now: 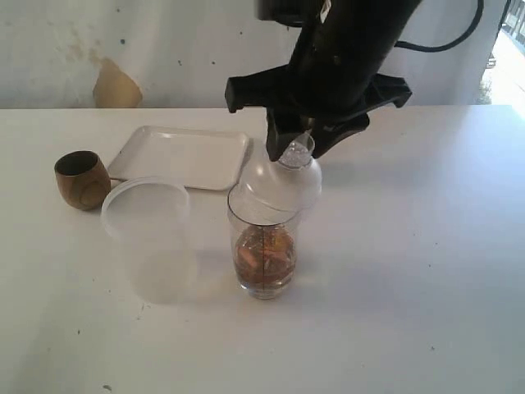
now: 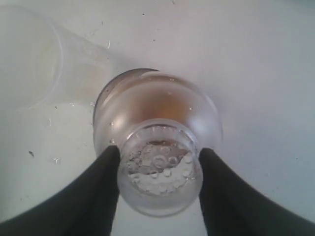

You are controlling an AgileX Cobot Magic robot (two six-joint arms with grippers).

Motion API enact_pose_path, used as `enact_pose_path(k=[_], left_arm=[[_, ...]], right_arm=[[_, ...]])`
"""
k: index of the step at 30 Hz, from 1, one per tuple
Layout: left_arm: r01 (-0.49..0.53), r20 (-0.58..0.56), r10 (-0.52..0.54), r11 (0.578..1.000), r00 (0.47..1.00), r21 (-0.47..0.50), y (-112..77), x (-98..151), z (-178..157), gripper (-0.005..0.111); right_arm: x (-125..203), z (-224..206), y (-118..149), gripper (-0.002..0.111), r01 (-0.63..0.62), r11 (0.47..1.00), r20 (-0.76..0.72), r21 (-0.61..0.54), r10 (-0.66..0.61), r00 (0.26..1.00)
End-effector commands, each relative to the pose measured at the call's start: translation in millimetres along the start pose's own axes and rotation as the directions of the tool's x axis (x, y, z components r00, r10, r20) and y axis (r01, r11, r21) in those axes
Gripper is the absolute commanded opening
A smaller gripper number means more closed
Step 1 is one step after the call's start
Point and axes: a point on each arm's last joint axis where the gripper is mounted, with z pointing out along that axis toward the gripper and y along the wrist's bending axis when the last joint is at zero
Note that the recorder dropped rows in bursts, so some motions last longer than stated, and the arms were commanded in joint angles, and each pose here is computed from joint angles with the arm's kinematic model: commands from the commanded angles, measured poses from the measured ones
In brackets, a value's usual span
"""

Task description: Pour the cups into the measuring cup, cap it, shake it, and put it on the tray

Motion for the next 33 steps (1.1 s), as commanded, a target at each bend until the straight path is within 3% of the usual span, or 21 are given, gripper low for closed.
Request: enact_pose_path(k=[1, 11, 17, 33], left_arm=[[0.003, 0.008, -0.003, 1.000, 1.000, -0.001, 0.1, 0.6, -0.1, 0.000], [0.003, 0.008, -0.003, 1.000, 1.000, -0.001, 0.1, 0.6, -0.1, 0.000], [0.003, 0.008, -0.003, 1.000, 1.000, -0.001, 0.1, 0.6, -0.1, 0.000], [0.003, 0.008, -0.003, 1.000, 1.000, -0.001, 0.1, 0.6, -0.1, 0.000]], right_arm=[[-2.6, 6.9, -0.1, 0.000, 0.006, 1.000, -0.013, 0.011, -0.006, 1.000], [-11.4, -7.4, 4.0, 0.000, 0.032, 0.999, 0.045, -0.005, -0.032, 0.998], [-12.4, 9.8, 10.0, 0.000, 0.022, 0.999, -0.005, -0.036, -0.023, 1.000], [-11.6, 11.0, 11.8, 0.000, 0.061, 0.998, 0.002, 0.005, -0.061, 0.998]])
